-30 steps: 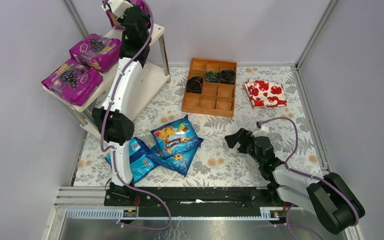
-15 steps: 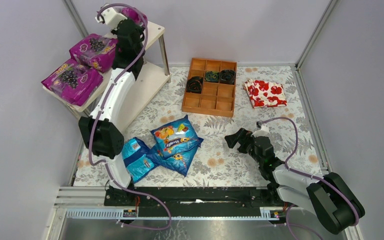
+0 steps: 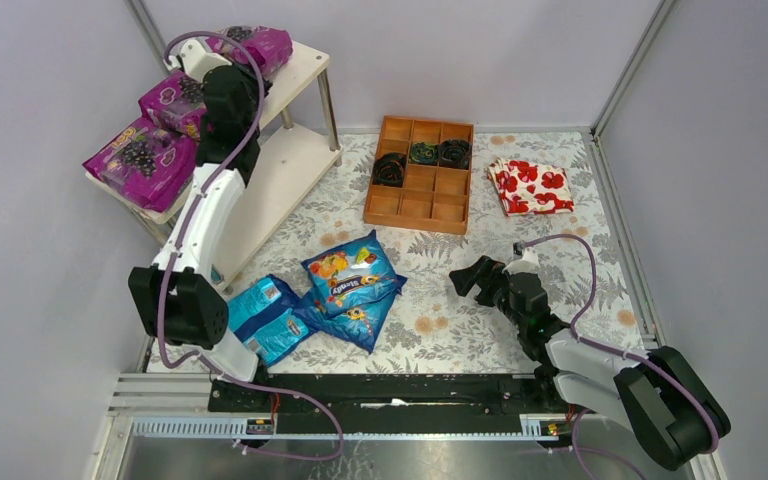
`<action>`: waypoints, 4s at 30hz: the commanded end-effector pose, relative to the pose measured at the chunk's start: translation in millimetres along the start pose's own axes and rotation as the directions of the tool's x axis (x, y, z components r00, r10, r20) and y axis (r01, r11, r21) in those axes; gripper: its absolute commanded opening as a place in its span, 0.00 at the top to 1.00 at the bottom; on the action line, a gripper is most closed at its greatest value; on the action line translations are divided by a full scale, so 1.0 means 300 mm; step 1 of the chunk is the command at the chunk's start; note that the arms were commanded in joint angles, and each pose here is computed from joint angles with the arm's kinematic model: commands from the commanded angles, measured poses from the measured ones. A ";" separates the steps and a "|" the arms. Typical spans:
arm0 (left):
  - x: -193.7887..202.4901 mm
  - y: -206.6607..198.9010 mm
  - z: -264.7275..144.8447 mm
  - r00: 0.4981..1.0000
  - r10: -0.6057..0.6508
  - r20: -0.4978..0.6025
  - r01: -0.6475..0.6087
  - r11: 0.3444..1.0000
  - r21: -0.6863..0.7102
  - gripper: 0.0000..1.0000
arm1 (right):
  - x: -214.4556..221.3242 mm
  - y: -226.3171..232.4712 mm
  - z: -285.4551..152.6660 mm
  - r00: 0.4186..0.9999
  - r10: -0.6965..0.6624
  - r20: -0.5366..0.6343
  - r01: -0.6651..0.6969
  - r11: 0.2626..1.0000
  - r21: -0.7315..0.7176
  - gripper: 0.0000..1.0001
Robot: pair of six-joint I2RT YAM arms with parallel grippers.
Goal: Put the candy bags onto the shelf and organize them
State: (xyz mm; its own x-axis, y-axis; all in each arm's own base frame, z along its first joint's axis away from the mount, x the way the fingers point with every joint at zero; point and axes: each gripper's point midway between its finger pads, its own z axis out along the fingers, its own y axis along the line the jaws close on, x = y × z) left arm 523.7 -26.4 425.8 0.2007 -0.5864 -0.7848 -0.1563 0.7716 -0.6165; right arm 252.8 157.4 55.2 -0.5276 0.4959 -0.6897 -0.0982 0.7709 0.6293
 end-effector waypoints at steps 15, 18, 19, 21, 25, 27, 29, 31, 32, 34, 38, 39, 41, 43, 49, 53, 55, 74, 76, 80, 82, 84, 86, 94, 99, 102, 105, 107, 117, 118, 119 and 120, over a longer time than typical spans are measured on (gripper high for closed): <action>-0.293 -0.185 -0.306 0.994 0.039 0.105 -0.069 0.953 0.295 0.41 | -0.060 0.064 0.006 0.998 0.000 0.057 0.004 0.998 -0.069 0.00; -0.280 -0.270 -0.282 0.993 0.084 0.086 -0.111 0.912 0.394 0.41 | -0.061 0.064 0.007 0.998 0.000 0.057 0.004 0.998 -0.068 0.00; -0.266 -0.306 -0.270 0.992 0.107 0.064 -0.124 0.892 0.435 0.40 | -0.061 0.063 0.007 0.998 0.000 0.057 0.004 0.998 -0.067 0.00; -0.202 -0.345 -0.222 0.987 0.161 -0.001 -0.141 0.864 0.483 0.37 | -0.062 0.065 0.008 0.998 0.002 0.057 0.002 0.998 -0.068 0.00; -0.123 -0.325 -0.120 0.973 0.227 -0.035 -0.187 0.870 0.457 0.31 | -0.063 0.064 0.009 0.998 0.002 0.058 0.002 0.998 -0.066 0.00; -0.106 -0.313 -0.084 0.965 0.264 -0.013 -0.230 0.863 0.450 0.26 | -0.062 0.063 0.010 0.998 0.001 0.056 0.002 0.998 -0.064 0.00; -0.071 -0.293 -0.044 0.952 0.307 -0.022 -0.267 0.860 0.435 0.24 | -0.062 0.064 0.013 0.999 0.001 0.053 0.002 0.998 -0.063 0.00; -0.020 -0.276 -0.012 0.937 0.340 -0.072 -0.278 0.858 0.431 0.23 | -0.060 0.064 0.015 0.999 0.001 0.050 0.002 0.998 -0.061 0.00; 0.003 -0.275 -0.006 0.932 0.349 -0.101 -0.274 0.856 0.439 0.23 | -0.060 0.064 0.017 0.999 0.001 0.048 0.002 0.998 -0.061 0.00; 0.045 -0.268 -0.004 0.923 0.355 -0.147 -0.257 0.855 0.450 0.24 | -0.058 0.065 0.019 0.999 0.000 0.044 0.003 0.998 -0.061 0.00; 0.048 -0.284 -0.056 0.933 0.316 -0.171 -0.198 0.849 0.489 0.24 | -0.057 0.064 0.020 0.999 -0.001 0.042 0.004 0.998 -0.059 0.00; 0.008 -0.309 -0.088 0.942 0.304 -0.144 -0.192 0.837 0.512 0.23 | -0.057 0.065 0.019 0.999 -0.001 0.042 0.004 0.998 -0.060 0.00; -0.051 -0.341 -0.140 0.950 0.293 -0.108 -0.192 0.821 0.538 0.22 | -0.058 0.065 0.020 0.999 -0.001 0.042 0.003 0.998 -0.059 0.00; -0.116 -0.367 -0.191 0.954 0.291 -0.073 -0.204 0.807 0.553 0.20 | -0.056 0.065 0.021 0.999 -0.001 0.039 0.003 0.998 -0.060 0.00; -0.248 -0.252 -0.283 0.937 0.349 -0.008 -0.320 0.869 0.377 0.15 | -0.055 0.068 0.019 0.999 -0.001 0.039 0.004 0.998 -0.067 0.00; -0.285 -0.068 -0.296 0.899 0.438 -0.022 -0.432 0.893 0.126 0.14 | -0.055 0.074 0.010 0.999 0.001 0.044 0.003 0.997 -0.082 0.00; -0.280 -0.009 -0.307 0.879 0.474 -0.049 -0.471 0.880 0.063 0.13 | -0.053 0.073 0.008 0.999 0.001 0.045 0.003 0.997 -0.083 0.00; -0.089 0.079 -0.270 0.806 0.525 -0.274 -0.520 0.849 0.096 0.15 | -0.051 0.074 0.002 0.999 0.002 0.046 0.002 0.996 -0.091 0.00; -0.086 0.078 -0.287 0.808 0.516 -0.284 -0.509 0.854 0.105 0.17 | -0.051 0.074 0.003 0.999 0.003 0.045 0.001 0.996 -0.090 0.00; -0.076 0.079 -0.330 0.805 0.501 -0.319 -0.489 0.864 0.122 0.18 | -0.050 0.073 0.005 0.999 0.002 0.043 0.002 0.996 -0.088 0.00; -0.066 0.077 -0.353 0.805 0.493 -0.332 -0.475 0.869 0.139 0.18 | -0.050 0.073 0.006 0.999 0.002 0.043 0.001 0.996 -0.087 0.00; -0.055 0.072 -0.374 0.806 0.484 -0.341 -0.458 0.875 0.159 0.18 | -0.050 0.072 0.007 0.999 0.002 0.042 0.001 0.996 -0.086 0.00; -0.048 0.068 -0.390 0.806 0.479 -0.347 -0.445 0.878 0.176 0.19 | -0.050 0.073 0.007 0.999 0.002 0.041 0.001 0.996 -0.086 0.00; -0.110 0.023 -0.437 0.831 0.464 -0.307 -0.420 0.885 0.203 0.19 | -0.048 0.072 0.012 0.999 0.002 0.035 0.001 0.997 -0.080 0.00; -0.129 0.006 -0.447 0.849 0.438 -0.295 -0.393 0.897 0.201 0.21 | -0.047 0.071 0.014 0.999 0.002 0.033 0.001 0.997 -0.079 0.00; -0.181 0.010 -0.456 0.871 0.426 -0.244 -0.396 0.904 0.162 0.24 | -0.047 0.071 0.014 0.999 0.002 0.033 0.001 0.997 -0.078 0.00; -0.262 0.025 -0.482 0.902 0.402 -0.159 -0.391 0.915 0.096 0.27 | -0.047 0.071 0.015 0.999 0.001 0.033 0.002 0.997 -0.078 0.00; -0.303 0.040 -0.507 0.913 0.391 -0.116 -0.387 0.920 0.060 0.35 | -0.039 0.079 0.014 1.000 0.000 0.018 0.002 0.996 -0.091 0.00; -0.350 0.132 -0.528 0.923 0.370 -0.109 -0.381 0.918 -0.110 0.31 | -0.036 0.081 0.011 1.000 0.000 0.015 0.002 0.995 -0.096 0.00; -0.335 0.140 -0.514 0.918 0.371 -0.138 -0.387 0.913 -0.124 0.29 | -0.037 0.081 0.011 1.000 -0.002 0.016 0.004 0.995 -0.096 0.00; -0.333 0.146 -0.502 0.917 0.368 -0.156 -0.390 0.910 -0.143 0.27 | -0.037 0.081 0.010 1.000 0.000 0.017 0.002 0.995 -0.096 0.00; -0.315 0.161 -0.485 0.911 0.369 -0.184 -0.398 0.903 -0.163 0.26 | -0.036 0.080 0.009 1.000 -0.001 0.017 0.003 0.995 -0.097 0.00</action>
State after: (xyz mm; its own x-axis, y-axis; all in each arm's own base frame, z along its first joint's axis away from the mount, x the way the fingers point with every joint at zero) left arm 337.2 21.0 475.3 0.0090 -0.2681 -0.9634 -0.2908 0.9211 -0.2590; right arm 250.5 167.5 59.4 -0.5505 0.4855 -0.6791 -0.1409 0.7477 0.6489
